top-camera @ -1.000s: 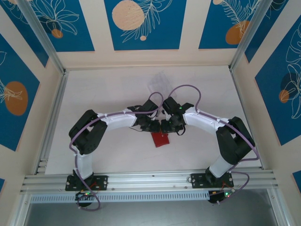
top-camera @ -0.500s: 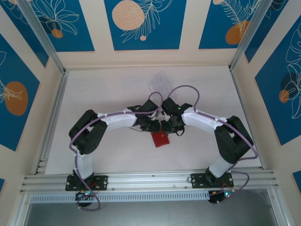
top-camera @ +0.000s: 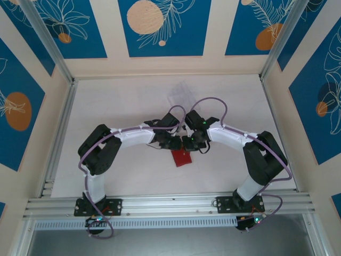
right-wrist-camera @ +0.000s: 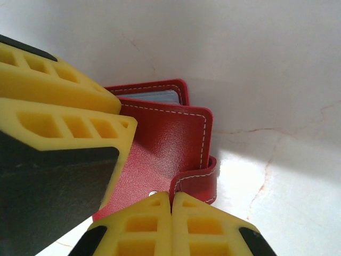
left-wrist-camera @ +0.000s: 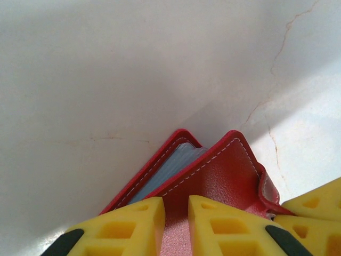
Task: Put the credit cards into the card holder
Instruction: Close the button on the card holder.
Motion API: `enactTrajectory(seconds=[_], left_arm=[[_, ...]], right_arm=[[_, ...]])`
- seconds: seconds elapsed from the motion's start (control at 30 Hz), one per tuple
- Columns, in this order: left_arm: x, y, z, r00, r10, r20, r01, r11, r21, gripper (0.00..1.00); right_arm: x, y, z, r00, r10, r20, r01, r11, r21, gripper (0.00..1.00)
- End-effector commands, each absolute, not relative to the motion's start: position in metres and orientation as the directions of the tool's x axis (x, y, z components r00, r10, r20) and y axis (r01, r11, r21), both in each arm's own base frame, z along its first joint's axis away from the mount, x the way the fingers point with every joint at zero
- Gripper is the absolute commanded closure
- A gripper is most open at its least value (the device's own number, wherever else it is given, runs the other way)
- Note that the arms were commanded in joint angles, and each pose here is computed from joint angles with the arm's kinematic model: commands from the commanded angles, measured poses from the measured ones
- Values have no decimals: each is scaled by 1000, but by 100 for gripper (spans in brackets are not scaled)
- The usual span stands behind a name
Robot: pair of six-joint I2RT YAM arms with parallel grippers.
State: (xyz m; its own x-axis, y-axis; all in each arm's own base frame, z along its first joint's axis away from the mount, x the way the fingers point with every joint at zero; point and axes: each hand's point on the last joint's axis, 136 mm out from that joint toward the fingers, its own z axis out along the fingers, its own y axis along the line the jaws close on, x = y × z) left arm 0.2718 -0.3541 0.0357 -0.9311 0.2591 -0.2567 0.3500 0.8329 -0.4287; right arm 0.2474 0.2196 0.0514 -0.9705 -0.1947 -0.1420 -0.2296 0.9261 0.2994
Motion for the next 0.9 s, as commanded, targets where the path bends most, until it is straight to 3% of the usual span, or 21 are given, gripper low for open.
enactTrajectory(seconds=[0.0,0.27,0.87], left_arm=[[239,-344,-1,-938,317,-139,346,856,-385,79],[238,-345,-1,-939,314,-140,344,855,-388,79],[237,-345,-3,-939,314,-138,343,855,-389,79]], right_arm=[[241,239,61,-974,-187,-126,-224,867,446,94],[234,247,49,-982,-179,-59,-182,827,531,91],[231,244,39,-987,-160,-16,-142,825,547,79]])
